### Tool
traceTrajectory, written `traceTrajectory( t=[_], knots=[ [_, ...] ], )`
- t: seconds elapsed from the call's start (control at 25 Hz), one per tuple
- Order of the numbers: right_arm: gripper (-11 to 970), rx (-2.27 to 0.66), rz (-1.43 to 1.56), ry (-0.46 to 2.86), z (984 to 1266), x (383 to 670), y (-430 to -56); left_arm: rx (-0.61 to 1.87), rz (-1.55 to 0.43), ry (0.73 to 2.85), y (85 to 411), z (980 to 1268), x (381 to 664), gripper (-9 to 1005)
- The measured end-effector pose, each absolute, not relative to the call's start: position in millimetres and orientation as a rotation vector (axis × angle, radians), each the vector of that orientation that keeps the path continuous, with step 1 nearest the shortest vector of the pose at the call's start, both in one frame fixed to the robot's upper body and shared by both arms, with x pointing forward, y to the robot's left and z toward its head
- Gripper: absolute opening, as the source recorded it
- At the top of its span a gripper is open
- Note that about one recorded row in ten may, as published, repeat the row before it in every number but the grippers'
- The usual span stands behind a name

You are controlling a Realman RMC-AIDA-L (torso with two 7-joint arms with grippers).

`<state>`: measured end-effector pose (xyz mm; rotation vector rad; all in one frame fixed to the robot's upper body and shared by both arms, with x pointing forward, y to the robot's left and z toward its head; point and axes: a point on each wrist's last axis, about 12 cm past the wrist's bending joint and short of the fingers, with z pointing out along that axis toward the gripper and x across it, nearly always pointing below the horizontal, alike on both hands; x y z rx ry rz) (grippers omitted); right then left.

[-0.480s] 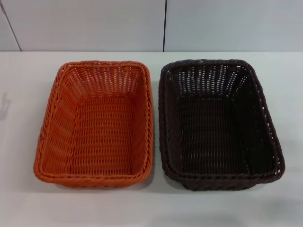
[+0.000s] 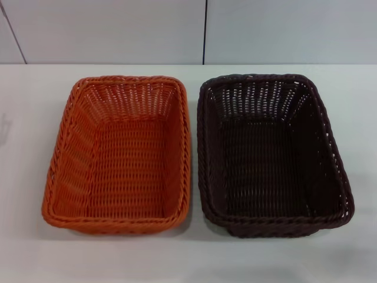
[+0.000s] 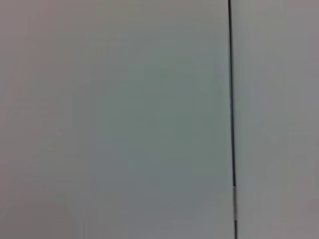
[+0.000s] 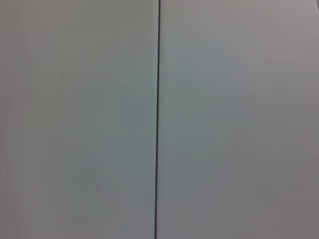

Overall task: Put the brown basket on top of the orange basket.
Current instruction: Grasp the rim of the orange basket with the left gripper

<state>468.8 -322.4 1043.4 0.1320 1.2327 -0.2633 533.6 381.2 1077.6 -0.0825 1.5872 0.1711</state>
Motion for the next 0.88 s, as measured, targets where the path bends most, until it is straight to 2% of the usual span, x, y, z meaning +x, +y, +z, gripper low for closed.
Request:
traceTrajectory(
  t=[0.12,0.28,0.52,0.68,0.88],
  knots=[
    [694,0.135,-0.263,1.230,1044.3,470.9,-322.5,-0.047,0.131,1.709,376.6,1107.6,545.1,787],
    [694,0.130,-0.260,1.232,1044.5,473.1,-321.8,-0.004,0.153,1.859,363.4,1149.1,546.8,787],
    [694,0.132,-0.262,1.254,1041.9,473.5,-322.9,0.157,0.200,2.049,326.8,1196.6,547.9,786],
    [694,0.138,-0.262,1.270,1040.1,474.3,-323.5,0.318,0.171,2.148,295.6,1211.5,550.5,786],
    [694,0.137,-0.269,1.276,1038.8,472.7,-325.0,0.446,0.131,2.191,266.8,1210.2,550.2,787]
  ],
)
